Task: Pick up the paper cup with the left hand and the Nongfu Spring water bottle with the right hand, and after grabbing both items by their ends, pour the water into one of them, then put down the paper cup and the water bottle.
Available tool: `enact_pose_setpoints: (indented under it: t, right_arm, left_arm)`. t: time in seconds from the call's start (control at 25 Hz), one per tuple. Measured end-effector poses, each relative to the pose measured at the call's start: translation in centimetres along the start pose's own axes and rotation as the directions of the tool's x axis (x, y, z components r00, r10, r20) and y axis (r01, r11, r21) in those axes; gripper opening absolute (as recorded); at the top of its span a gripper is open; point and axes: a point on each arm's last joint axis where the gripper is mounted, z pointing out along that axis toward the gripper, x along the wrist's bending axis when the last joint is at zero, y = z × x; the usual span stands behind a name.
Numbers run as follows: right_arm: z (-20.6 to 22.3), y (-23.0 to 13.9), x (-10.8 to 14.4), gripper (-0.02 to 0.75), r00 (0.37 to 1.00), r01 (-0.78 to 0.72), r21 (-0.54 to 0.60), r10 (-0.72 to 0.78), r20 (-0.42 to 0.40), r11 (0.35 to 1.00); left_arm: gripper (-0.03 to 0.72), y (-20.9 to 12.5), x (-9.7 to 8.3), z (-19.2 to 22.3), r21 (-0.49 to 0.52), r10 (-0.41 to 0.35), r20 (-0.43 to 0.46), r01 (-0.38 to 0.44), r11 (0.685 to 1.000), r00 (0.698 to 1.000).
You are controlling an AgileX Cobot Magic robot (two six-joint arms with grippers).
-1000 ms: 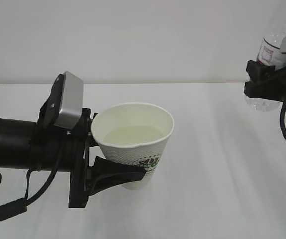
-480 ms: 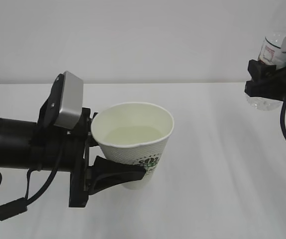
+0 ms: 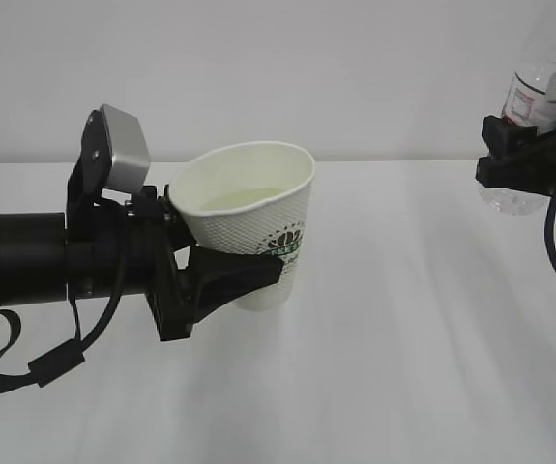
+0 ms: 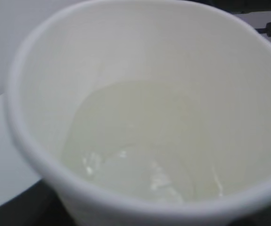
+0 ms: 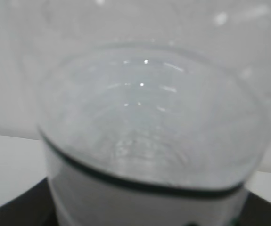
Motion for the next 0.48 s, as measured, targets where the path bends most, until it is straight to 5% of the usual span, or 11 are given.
enact_pose_setpoints:
  t: [0.48]
  right_arm:
    - [0.0,0.0,0.0,0.431,0.999,0.035,0.0,-0.035,0.0,0.999]
  left_arm:
    - [0.49,-0.09,0.26,0.02,0.005,-0.001,-0.027,0.001,1.0,1.0]
